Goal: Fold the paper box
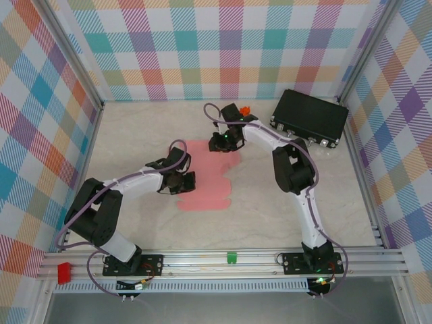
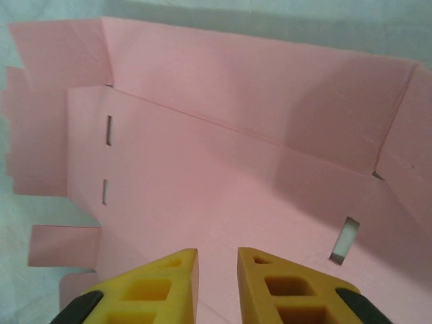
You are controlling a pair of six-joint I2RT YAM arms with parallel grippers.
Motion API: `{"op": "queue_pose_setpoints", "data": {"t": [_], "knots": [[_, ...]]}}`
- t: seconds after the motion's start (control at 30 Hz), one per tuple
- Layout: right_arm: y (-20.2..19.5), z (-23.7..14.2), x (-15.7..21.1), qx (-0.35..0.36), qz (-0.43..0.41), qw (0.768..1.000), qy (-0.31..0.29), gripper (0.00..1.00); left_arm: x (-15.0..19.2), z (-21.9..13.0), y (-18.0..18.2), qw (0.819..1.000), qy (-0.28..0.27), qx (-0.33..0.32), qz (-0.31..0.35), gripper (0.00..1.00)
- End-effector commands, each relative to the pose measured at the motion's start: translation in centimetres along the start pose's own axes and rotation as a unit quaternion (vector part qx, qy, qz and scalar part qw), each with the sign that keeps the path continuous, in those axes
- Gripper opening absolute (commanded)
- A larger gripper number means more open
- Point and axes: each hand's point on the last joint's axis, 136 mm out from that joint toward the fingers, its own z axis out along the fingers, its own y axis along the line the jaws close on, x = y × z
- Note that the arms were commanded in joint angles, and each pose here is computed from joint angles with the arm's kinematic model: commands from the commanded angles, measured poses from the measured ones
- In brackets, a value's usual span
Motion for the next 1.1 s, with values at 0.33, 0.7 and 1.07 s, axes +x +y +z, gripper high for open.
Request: {"op": "queue_pose_setpoints", "data": {"t": [0.33,0.7,1.07], "knots": [[-3.2,1.3,4.3,0.055,0.026,0.997,0.05,0.22,0.6,0.8,3.1,0.997,-0.005,-0.082,0.004,0.01],[-5.3,-0.7,8.6,0.1,0.065,0.992,0.04,0.23,-0.7,1.6,5.1,0.991,-0.006,-0.135,0.015,0.02],[-2.1,-4.2,7.1,0.074,0.031,0.997,-0.006,0.32,-3.6,1.3,2.2,0.996,-0.018,-0.09,0.021,0.06]]}}
